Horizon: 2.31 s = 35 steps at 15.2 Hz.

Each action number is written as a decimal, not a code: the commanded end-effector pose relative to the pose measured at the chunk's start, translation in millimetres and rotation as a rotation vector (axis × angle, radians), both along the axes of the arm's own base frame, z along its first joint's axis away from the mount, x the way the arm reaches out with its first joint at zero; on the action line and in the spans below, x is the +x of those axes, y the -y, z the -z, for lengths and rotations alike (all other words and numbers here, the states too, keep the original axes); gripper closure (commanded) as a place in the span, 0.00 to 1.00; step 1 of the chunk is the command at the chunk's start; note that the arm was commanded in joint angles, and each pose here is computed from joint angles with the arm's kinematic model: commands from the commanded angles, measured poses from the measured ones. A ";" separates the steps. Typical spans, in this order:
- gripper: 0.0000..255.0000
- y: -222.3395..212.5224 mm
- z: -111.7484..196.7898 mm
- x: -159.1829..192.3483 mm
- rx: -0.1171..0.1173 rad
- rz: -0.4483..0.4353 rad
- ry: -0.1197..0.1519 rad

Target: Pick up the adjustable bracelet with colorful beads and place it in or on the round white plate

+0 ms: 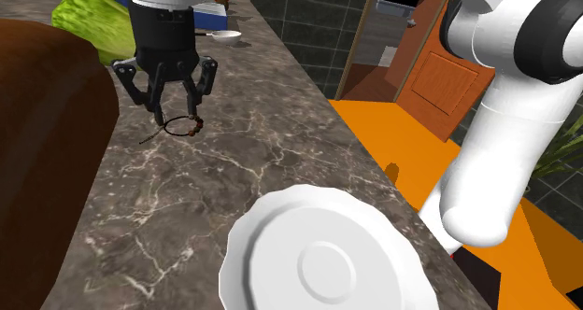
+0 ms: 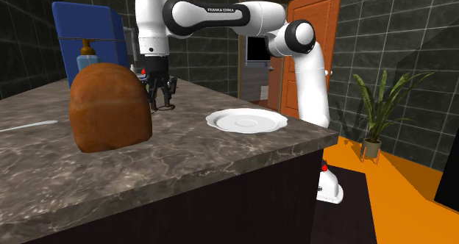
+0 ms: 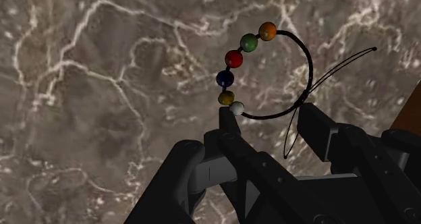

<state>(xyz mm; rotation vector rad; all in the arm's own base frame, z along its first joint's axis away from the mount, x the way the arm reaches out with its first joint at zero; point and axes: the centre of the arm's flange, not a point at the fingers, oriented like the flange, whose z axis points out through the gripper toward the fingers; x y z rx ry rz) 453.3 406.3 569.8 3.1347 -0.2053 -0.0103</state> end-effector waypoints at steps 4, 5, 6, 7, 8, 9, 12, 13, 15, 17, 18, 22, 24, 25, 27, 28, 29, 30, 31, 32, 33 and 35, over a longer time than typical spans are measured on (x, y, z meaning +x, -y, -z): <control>1.00 0.5 2.7 0.0 -0.004 0.001 -0.005; 1.00 0.4 2.9 1.0 -0.004 0.001 -0.005; 1.00 0.5 -2.4 1.0 -0.004 0.001 -0.005; 1.00 0.5 -7.6 1.0 -0.004 0.001 -0.005; 1.00 0.4 -12.9 1.0 -0.004 0.001 -0.005; 1.00 0.4 -18.2 1.0 -0.004 0.001 -0.005; 1.00 0.4 -34.1 1.0 -0.004 0.001 -0.005; 1.00 0.4 -39.3 1.0 -0.004 0.001 -0.005; 1.00 0.4 -49.9 1.0 -0.004 0.001 -0.005; 1.00 0.4 -60.5 1.0 -0.004 0.001 -0.005; 1.00 0.4 -65.7 1.0 -0.004 0.001 -0.005; 1.00 0.4 -83.7 1.0 -0.004 0.001 -0.005; 1.00 1.5 -84.2 -25.4 -0.004 0.001 -0.005; 1.00 2.0 -84.4 -38.5 -0.004 0.001 -0.005; 1.00 3.1 -84.8 -64.9 -0.004 0.001 -0.005; 1.00 3.6 -85.0 -78.1 -0.004 0.001 -0.005; 1.00 4.1 -85.3 -91.3 -0.004 0.001 -0.005; 1.00 4.7 -85.5 -104.5 -0.004 0.001 -0.005; 1.00 5.2 -85.7 -117.7 -0.004 0.001 -0.005; 1.00 5.7 -85.9 -130.8 -0.004 0.001 -0.005; 1.00 6.3 -86.1 -144.0 -0.004 0.001 -0.005; 1.00 7.3 -86.6 -170.4 -0.004 0.001 -0.005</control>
